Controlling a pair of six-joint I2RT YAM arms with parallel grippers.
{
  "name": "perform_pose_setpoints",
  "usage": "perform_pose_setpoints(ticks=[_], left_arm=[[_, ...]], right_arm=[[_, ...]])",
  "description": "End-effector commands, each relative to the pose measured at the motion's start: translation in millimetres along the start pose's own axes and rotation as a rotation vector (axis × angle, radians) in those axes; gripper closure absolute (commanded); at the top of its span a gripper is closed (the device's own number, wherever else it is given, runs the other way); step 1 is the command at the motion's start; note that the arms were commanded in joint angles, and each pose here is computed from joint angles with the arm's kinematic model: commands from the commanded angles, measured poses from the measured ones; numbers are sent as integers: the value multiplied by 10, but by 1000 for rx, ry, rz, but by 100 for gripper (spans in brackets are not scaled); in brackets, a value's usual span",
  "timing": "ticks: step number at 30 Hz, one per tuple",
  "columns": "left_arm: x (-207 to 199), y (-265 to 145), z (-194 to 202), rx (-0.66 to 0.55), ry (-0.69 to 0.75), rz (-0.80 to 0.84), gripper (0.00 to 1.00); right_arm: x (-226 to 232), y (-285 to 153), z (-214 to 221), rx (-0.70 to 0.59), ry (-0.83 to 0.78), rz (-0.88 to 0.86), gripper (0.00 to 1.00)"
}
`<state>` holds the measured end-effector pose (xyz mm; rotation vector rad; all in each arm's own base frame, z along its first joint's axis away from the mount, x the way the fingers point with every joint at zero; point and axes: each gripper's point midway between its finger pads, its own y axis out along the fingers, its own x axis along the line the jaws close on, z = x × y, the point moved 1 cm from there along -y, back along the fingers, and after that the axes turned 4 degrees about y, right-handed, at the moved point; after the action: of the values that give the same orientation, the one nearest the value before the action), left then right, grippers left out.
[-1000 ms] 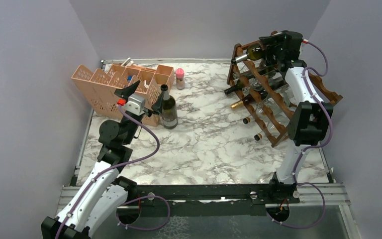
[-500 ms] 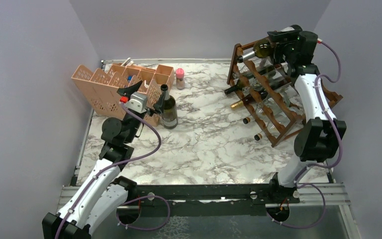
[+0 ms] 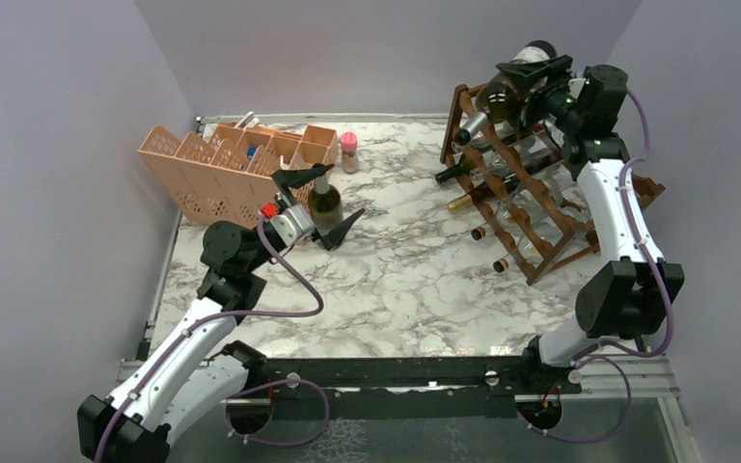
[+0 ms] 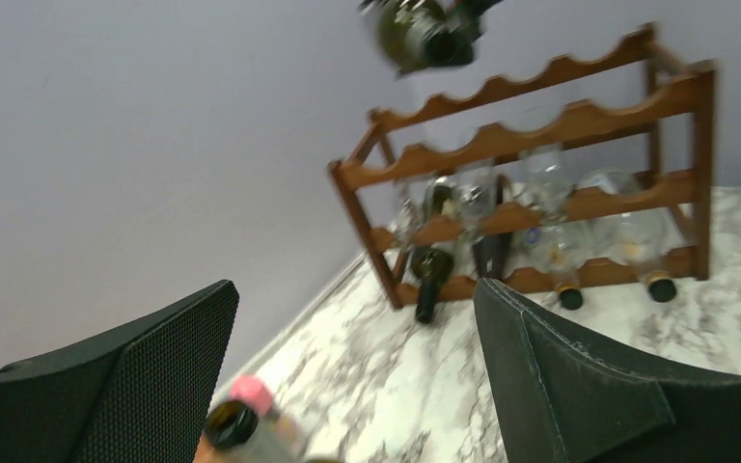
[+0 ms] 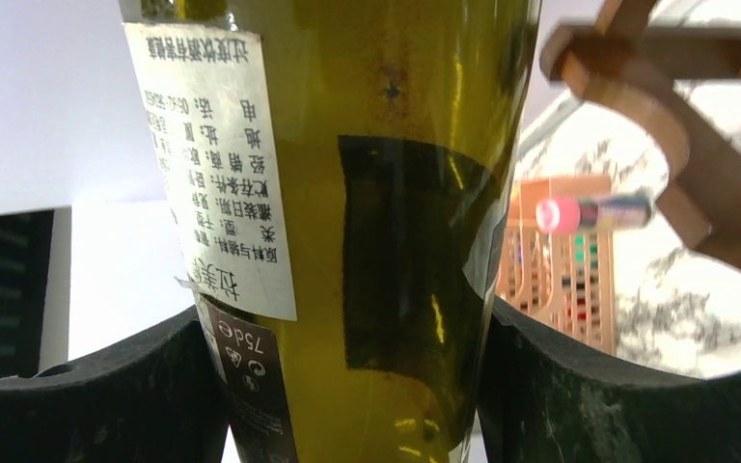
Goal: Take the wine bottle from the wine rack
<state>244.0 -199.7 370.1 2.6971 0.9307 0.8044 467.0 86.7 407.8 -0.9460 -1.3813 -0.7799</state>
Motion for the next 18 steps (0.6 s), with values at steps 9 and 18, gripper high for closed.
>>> perform_pose_setpoints(ticks=[9,18], left_arm=[[-273,670,-424,-191,385,205,2],[-454,1024,-588,-278,451,291,17]], right_arm=[[290,-360,1211,430,45,-114,44],[137,-561,1627,579,146,-95,44]])
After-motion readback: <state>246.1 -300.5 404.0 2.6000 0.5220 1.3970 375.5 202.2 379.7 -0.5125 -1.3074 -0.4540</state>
